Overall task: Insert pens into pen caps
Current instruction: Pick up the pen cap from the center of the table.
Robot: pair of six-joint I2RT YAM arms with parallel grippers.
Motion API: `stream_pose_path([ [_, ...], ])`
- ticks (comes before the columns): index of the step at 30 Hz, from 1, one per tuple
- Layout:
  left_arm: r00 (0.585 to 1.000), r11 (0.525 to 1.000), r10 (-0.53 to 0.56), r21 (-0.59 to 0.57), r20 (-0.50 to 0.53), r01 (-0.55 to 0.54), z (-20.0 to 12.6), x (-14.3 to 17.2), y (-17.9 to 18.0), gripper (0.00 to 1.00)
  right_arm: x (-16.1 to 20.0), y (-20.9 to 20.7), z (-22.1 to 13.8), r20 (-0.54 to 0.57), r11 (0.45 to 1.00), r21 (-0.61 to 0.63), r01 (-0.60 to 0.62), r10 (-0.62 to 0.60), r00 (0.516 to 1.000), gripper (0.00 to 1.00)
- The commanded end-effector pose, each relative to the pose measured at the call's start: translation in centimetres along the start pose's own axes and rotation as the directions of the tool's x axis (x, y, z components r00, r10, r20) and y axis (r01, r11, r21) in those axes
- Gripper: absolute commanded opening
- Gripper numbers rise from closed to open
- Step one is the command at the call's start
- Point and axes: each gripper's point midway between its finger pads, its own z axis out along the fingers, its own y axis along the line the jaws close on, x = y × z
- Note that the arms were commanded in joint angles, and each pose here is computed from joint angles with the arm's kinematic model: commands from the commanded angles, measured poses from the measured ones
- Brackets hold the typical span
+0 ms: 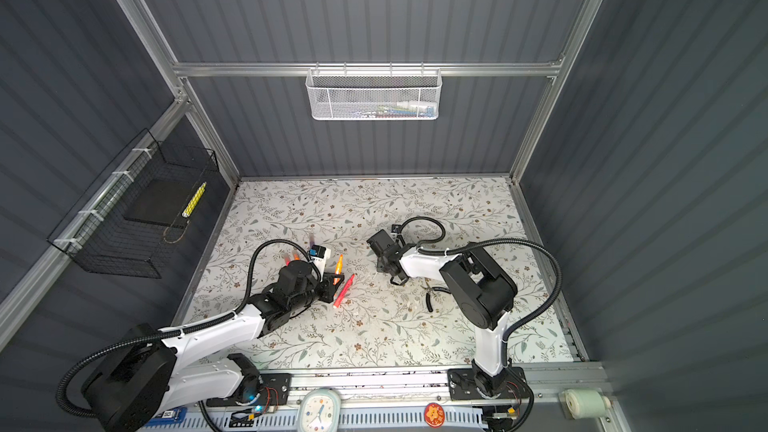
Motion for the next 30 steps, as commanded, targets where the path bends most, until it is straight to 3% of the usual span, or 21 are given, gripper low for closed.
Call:
stream_pose_path([
  [1,1.000,1.000,-0.007,0.024,0.008,0.007,0.0,-0.6,-0.7,0.00,0.2,-0.6,0.3,-0.017,0.999,0.042,0.012,-0.011,1.000,0.44],
  [13,1.000,1.000,-0.006,0.028,0.011,0.005,-0.2,-0.7,-0.8,0.00,0.5,-0.9,1.3,-0.049,0.996,0.077,0.033,-0.030,0.998,0.37],
  [21,1.000,1.000,-0.002,0.029,0.014,0.002,-0.5,-0.7,-0.8,0.00,0.9,-0.7,1.4,-0.059,0.998,0.060,0.018,-0.014,0.998,0.15],
  [30,1.000,0.999,-0.002,0.032,0.018,0.002,-0.7,-0.8,-0.9,0.00,-0.1,-0.2,-0.3,-0.011,0.999,-0.006,-0.039,0.039,0.999,0.06],
])
